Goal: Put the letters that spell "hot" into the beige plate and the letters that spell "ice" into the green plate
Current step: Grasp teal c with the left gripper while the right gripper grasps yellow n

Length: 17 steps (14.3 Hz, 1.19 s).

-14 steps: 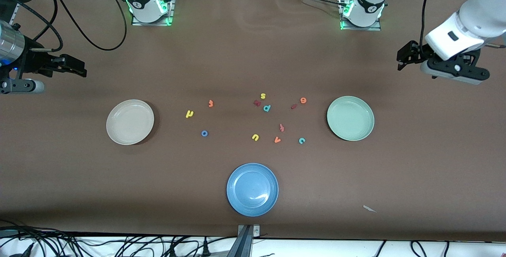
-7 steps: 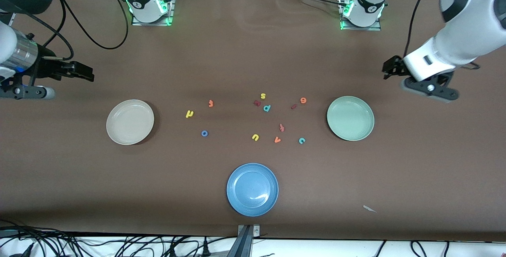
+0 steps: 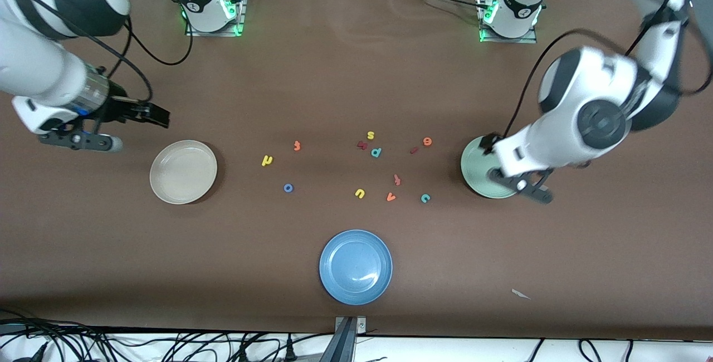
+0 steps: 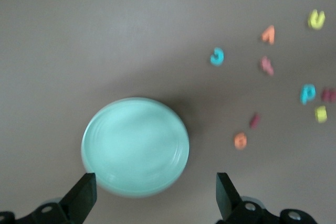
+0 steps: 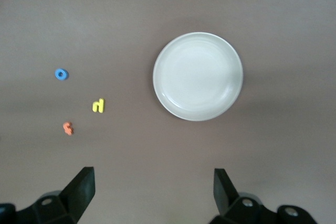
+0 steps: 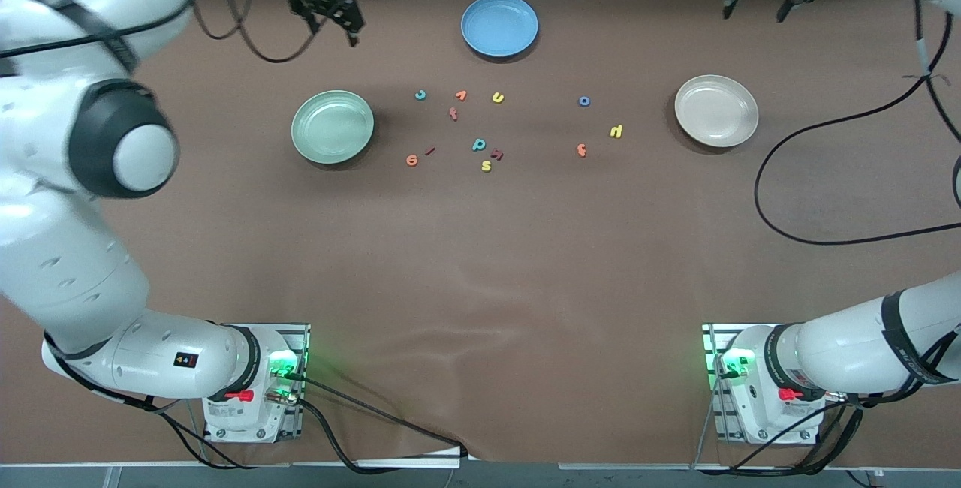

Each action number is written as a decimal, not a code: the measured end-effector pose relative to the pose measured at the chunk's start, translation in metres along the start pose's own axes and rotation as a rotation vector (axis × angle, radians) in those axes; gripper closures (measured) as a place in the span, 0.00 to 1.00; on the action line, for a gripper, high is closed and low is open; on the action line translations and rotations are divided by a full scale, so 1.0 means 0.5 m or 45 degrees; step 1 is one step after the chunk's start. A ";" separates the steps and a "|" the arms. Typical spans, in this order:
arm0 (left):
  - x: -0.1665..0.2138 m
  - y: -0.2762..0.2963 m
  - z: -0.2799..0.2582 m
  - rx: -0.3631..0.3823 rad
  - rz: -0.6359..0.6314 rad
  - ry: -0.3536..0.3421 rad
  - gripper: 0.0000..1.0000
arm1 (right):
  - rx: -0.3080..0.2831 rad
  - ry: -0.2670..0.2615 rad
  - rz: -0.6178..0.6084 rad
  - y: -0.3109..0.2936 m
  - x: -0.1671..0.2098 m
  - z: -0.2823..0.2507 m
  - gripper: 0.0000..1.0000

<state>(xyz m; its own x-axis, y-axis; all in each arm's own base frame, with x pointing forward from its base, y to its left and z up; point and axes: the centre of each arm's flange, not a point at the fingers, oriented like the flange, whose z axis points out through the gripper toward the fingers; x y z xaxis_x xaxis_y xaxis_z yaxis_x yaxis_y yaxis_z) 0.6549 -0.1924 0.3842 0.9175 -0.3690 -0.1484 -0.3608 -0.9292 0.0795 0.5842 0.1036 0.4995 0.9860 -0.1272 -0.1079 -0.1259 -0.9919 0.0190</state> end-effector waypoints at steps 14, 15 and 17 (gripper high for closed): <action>0.130 0.101 0.271 -0.056 -0.691 0.089 0.04 | 0.118 0.112 0.219 -0.210 -0.079 0.437 0.00; 0.133 0.108 0.295 -0.059 -0.760 0.079 0.10 | 0.122 0.104 0.213 -0.221 -0.079 0.463 0.00; 0.138 0.116 0.331 -0.066 -0.876 0.073 0.11 | 0.125 0.087 0.204 -0.235 -0.080 0.507 0.00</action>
<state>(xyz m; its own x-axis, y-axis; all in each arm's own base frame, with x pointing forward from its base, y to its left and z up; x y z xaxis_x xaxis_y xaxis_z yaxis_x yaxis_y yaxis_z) 0.6699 -0.2751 0.2156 0.9427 0.3073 -0.1299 0.3139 -0.9489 0.0329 0.5320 0.2239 0.2494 0.9573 -0.2860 -0.0433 -0.2884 -0.9552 -0.0666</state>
